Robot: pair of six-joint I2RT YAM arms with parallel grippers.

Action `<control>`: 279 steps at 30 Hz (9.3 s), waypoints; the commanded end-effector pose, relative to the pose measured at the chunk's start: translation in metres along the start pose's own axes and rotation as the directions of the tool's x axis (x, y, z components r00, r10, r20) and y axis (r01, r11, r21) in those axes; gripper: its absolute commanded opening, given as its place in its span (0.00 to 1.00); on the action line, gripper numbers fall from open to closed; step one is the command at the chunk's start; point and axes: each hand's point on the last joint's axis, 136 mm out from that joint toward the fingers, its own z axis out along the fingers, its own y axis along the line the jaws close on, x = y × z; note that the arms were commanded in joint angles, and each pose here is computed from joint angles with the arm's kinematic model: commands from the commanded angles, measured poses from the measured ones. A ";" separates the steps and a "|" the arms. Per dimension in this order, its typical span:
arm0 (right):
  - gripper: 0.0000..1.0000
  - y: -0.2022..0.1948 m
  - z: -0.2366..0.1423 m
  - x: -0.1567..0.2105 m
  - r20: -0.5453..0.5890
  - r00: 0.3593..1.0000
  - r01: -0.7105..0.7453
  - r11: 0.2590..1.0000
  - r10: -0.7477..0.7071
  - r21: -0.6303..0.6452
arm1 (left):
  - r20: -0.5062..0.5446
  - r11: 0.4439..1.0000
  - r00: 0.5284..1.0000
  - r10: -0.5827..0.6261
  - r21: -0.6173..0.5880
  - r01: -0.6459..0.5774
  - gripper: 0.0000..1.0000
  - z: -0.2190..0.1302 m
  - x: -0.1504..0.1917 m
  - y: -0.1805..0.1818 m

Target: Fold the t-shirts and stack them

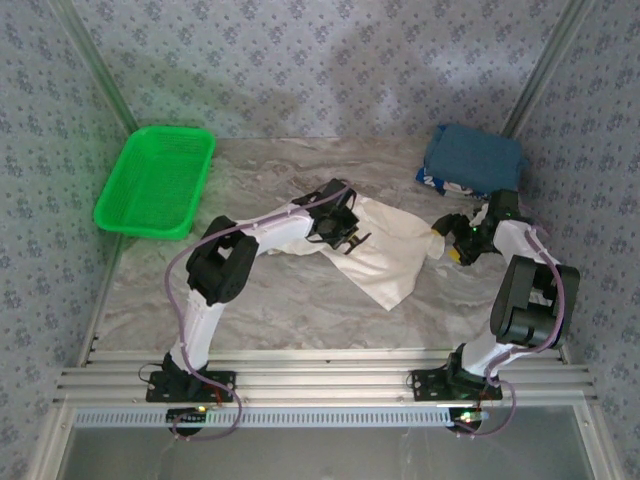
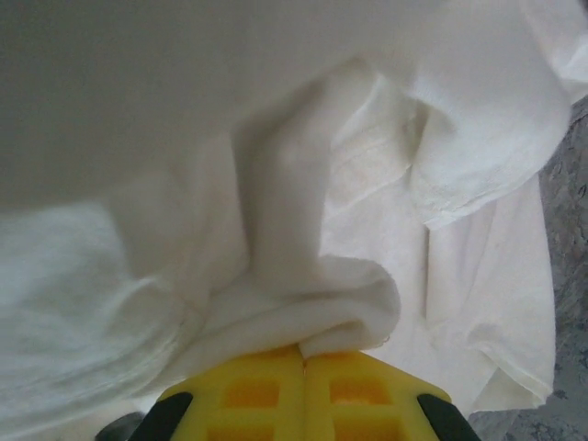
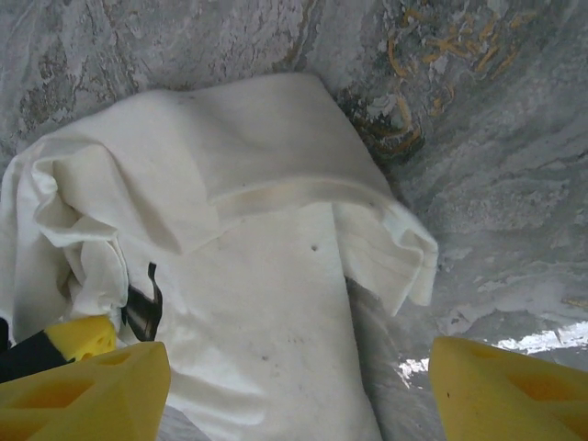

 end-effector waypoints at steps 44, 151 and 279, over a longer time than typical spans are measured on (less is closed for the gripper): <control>0.50 -0.041 0.026 0.007 -0.131 0.955 0.295 0.856 -0.265 0.425 | 0.305 0.885 0.904 0.301 0.265 -0.384 0.00 -0.241 -0.056 -0.076; 0.28 -0.016 0.079 0.088 -0.339 0.906 0.404 0.759 -0.254 0.510 | 0.567 0.985 0.811 -0.148 0.016 0.169 0.00 -0.320 -0.106 0.242; 0.00 0.348 -0.334 -0.111 0.508 0.859 0.428 0.631 -0.063 -0.647 | 0.844 0.540 0.535 -0.018 0.459 -0.706 0.00 -0.601 -0.233 -0.179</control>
